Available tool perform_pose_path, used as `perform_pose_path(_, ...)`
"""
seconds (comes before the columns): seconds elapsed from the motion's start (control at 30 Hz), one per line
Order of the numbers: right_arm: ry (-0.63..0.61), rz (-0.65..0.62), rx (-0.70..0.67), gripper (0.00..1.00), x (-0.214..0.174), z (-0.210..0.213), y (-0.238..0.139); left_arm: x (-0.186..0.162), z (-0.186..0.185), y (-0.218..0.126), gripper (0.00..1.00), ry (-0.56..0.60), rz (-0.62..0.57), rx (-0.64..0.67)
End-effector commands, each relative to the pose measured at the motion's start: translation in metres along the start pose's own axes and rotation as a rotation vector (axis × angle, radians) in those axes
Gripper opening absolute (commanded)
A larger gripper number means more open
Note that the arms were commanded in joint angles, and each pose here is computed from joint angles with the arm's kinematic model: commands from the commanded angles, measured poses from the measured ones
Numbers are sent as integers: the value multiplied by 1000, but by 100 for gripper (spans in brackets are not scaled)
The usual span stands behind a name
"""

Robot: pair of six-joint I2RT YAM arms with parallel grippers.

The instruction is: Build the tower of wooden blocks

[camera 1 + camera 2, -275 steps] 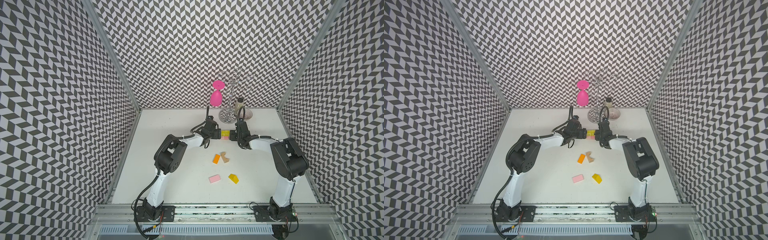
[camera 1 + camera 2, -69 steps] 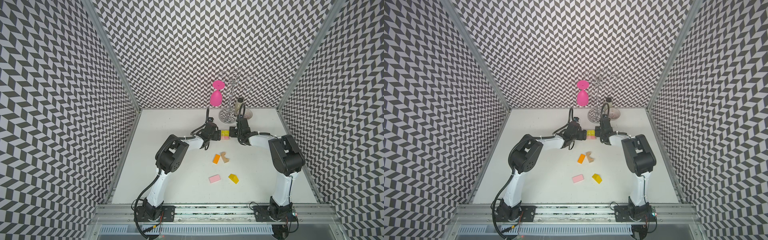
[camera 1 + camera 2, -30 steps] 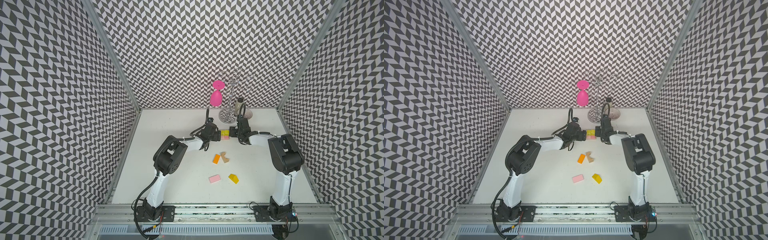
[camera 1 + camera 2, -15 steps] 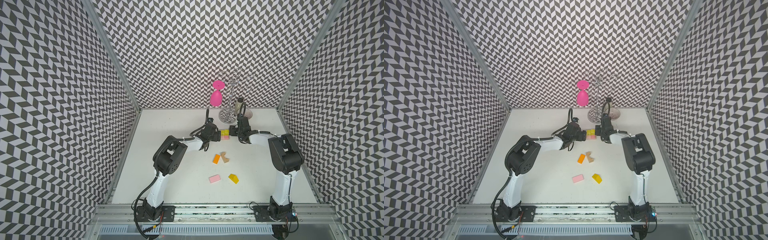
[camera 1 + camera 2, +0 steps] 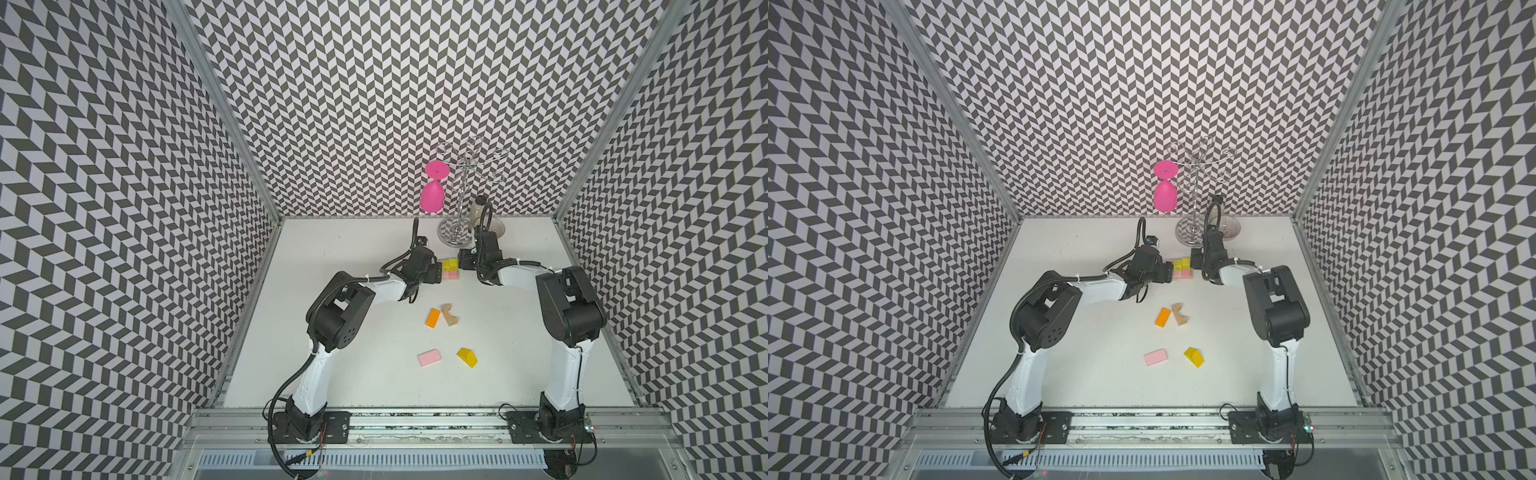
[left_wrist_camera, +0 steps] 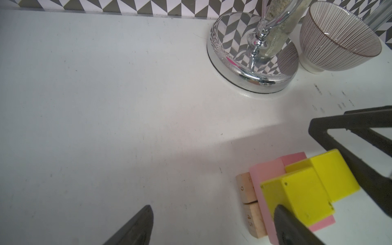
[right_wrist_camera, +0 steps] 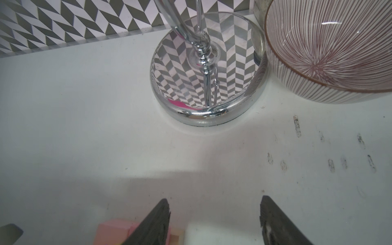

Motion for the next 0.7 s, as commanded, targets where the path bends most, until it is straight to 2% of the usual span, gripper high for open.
perform_pose_path(0.0,5,-26,5,67,9,-1,2,19,-10,-13,89,-13,-50,-26)
perform_pose_path(0.47,87,-104,22,67,25,-20,-13,29,-4,-19,90,-13,-72,1)
perform_pose_path(0.67,94,-126,69,67,42,-21,-4,32,-5,-27,90,-1,-82,-11)
Point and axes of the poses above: each gripper's point midway between its finger pads, its own y axis out along the fingers, its own z axis along the line the jaws close on, x = y × z, the point moved 1 cm from there along -y, back along the fingers
